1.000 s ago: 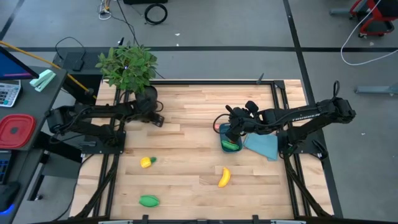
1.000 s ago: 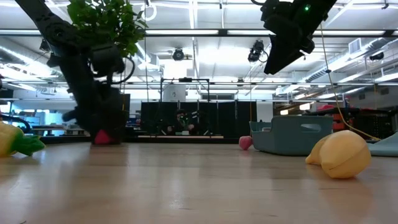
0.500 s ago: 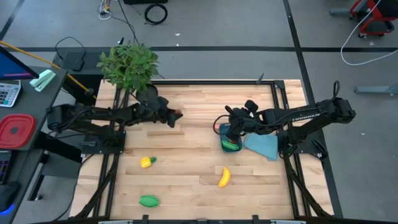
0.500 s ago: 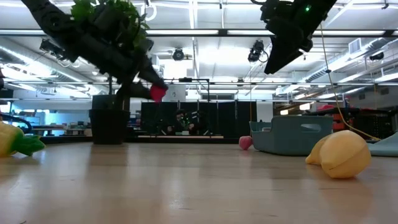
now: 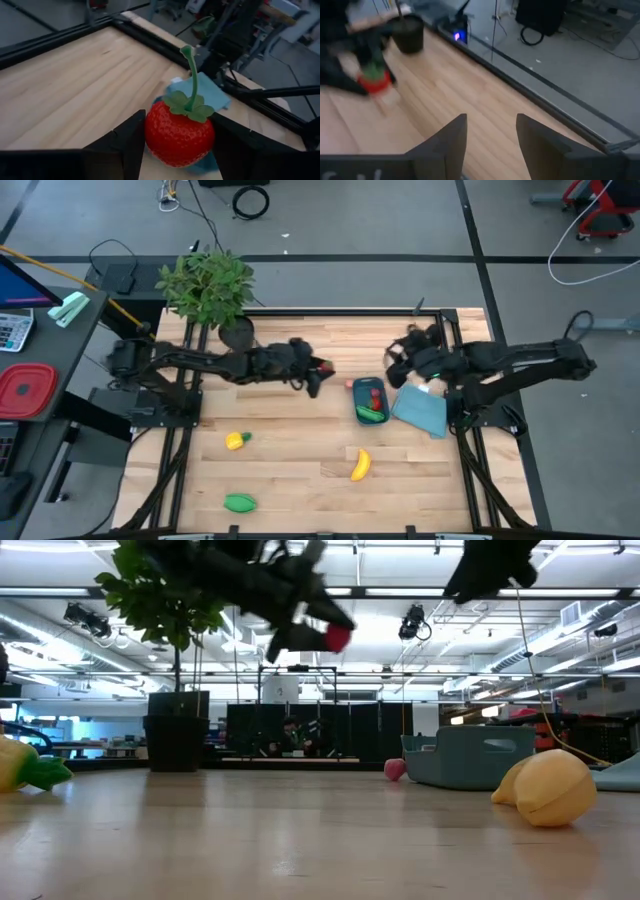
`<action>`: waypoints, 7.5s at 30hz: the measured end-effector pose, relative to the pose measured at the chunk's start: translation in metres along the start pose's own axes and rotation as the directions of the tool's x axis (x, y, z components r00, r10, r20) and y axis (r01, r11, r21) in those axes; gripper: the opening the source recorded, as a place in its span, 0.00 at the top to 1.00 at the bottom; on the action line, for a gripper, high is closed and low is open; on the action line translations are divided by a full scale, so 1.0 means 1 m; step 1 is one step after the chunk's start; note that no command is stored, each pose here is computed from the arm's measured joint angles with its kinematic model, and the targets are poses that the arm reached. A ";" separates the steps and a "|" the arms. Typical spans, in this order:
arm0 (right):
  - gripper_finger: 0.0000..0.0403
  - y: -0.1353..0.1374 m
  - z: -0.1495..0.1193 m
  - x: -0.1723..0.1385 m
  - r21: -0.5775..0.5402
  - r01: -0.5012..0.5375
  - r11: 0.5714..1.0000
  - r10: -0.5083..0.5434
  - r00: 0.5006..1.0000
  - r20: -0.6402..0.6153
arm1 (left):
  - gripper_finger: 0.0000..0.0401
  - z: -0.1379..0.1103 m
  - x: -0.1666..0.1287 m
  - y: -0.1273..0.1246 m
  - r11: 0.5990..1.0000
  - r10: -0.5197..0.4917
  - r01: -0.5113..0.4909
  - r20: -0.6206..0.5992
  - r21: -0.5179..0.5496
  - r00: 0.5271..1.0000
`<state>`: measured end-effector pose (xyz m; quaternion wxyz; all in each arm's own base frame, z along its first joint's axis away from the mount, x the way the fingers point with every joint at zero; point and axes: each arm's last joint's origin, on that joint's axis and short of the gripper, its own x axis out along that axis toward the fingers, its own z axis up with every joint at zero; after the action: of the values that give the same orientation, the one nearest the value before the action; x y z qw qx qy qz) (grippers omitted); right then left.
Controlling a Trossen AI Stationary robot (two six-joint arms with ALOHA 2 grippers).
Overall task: Pick and placing Produce into tupperware
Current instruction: Put the red strawberry into the blue bin, then put the pink peach into the blue bin, then put the yellow banana into the blue bin
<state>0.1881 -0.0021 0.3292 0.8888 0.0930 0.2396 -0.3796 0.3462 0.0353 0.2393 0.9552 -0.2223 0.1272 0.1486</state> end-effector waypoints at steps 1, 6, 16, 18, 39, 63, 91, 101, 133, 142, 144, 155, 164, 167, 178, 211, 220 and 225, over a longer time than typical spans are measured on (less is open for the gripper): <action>0.56 -0.005 0.002 -0.006 0.021 -0.010 1.000 0.010 1.000 0.017 | 0.48 0.002 0.009 -0.005 1.000 -0.011 0.011 -0.003 0.013 1.000; 0.56 -0.026 0.002 -0.026 0.050 -0.055 0.997 0.054 0.998 0.032 | 0.48 0.006 0.051 -0.030 0.996 -0.050 0.050 -0.012 0.067 0.999; 0.56 -0.035 -0.011 -0.027 0.021 0.001 1.000 0.001 0.996 -0.088 | 0.46 -0.029 0.117 -0.043 0.994 -0.046 0.056 -0.099 0.096 0.994; 0.56 -0.033 -0.012 -0.025 0.011 0.008 1.000 -0.007 0.995 -0.099 | 0.45 -0.037 0.122 -0.040 0.996 -0.031 0.041 -0.124 0.082 0.992; 0.56 -0.018 -0.016 -0.011 -0.036 0.004 0.999 -0.010 0.986 -0.169 | 0.59 -0.018 0.132 -0.048 0.971 0.001 0.039 -0.166 0.237 0.986; 0.56 -0.010 -0.019 -0.003 -0.058 -0.019 0.998 0.006 0.975 -0.221 | 0.50 -0.050 0.119 -0.002 0.809 0.363 -0.001 -0.498 0.588 0.787; 0.56 -0.009 -0.018 -0.002 -0.057 -0.008 0.998 -0.004 0.978 -0.209 | 0.49 -0.060 0.139 0.014 0.830 0.259 0.055 -0.471 0.555 0.843; 0.56 -0.009 -0.018 -0.002 -0.057 -0.008 0.998 -0.004 0.978 -0.209 | 0.49 -0.051 0.142 0.021 0.851 0.234 0.039 -0.444 0.524 0.865; 0.56 -0.009 -0.018 -0.002 -0.062 -0.006 0.998 -0.006 0.979 -0.203 | 0.81 -0.046 0.147 -0.018 0.887 0.226 0.051 -0.526 0.459 0.820; 0.56 -0.009 -0.018 -0.002 -0.063 -0.006 0.998 -0.007 0.979 -0.203 | 0.82 -0.016 0.126 -0.076 0.795 0.381 -0.039 -0.448 0.605 0.809; 0.56 -0.009 -0.018 -0.002 -0.063 -0.006 0.998 -0.007 0.979 -0.203 | 0.83 -0.010 0.127 -0.086 0.802 0.348 -0.035 -0.419 0.596 0.838; 0.56 -0.009 -0.018 -0.002 -0.061 -0.006 0.998 -0.007 0.979 -0.203 | 0.79 -0.027 0.141 -0.087 0.843 0.223 0.004 -0.356 0.538 0.908; 0.56 -0.009 -0.018 -0.002 -0.053 -0.004 0.999 -0.006 0.979 -0.203 | 0.53 -0.034 0.140 -0.091 0.838 0.204 0.030 -0.363 0.545 0.909; 0.56 -0.009 -0.018 -0.002 -0.053 -0.004 0.999 -0.006 0.979 -0.203 | 0.48 -0.033 0.141 -0.093 0.839 0.194 0.031 -0.351 0.543 0.916; 0.56 -0.009 -0.018 -0.002 -0.052 -0.008 0.999 -0.003 0.978 -0.207 | 0.54 -0.037 0.124 -0.107 0.880 0.113 0.139 -0.485 0.455 0.867; 0.60 0.049 -0.019 -0.040 -0.154 -0.698 0.699 0.658 0.713 -0.242 | 0.66 -0.049 0.008 -0.137 0.663 0.725 -0.120 -0.595 0.739 0.346; 0.60 0.103 -0.057 -0.052 -0.200 -0.778 0.596 0.687 0.623 -0.375 | 0.67 -0.022 -0.019 -0.123 0.687 0.709 -0.152 -0.610 0.711 0.353; 0.60 0.129 -0.090 -0.045 -0.281 -0.762 0.583 0.595 0.636 -0.492 | 0.68 0.004 -0.060 -0.105 0.722 0.687 -0.265 -0.617 0.639 0.385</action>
<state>0.2221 0.1471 0.2707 0.9031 0.0282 0.4194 0.0882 0.3274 -0.0668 0.3020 0.7118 0.0049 0.6484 0.2700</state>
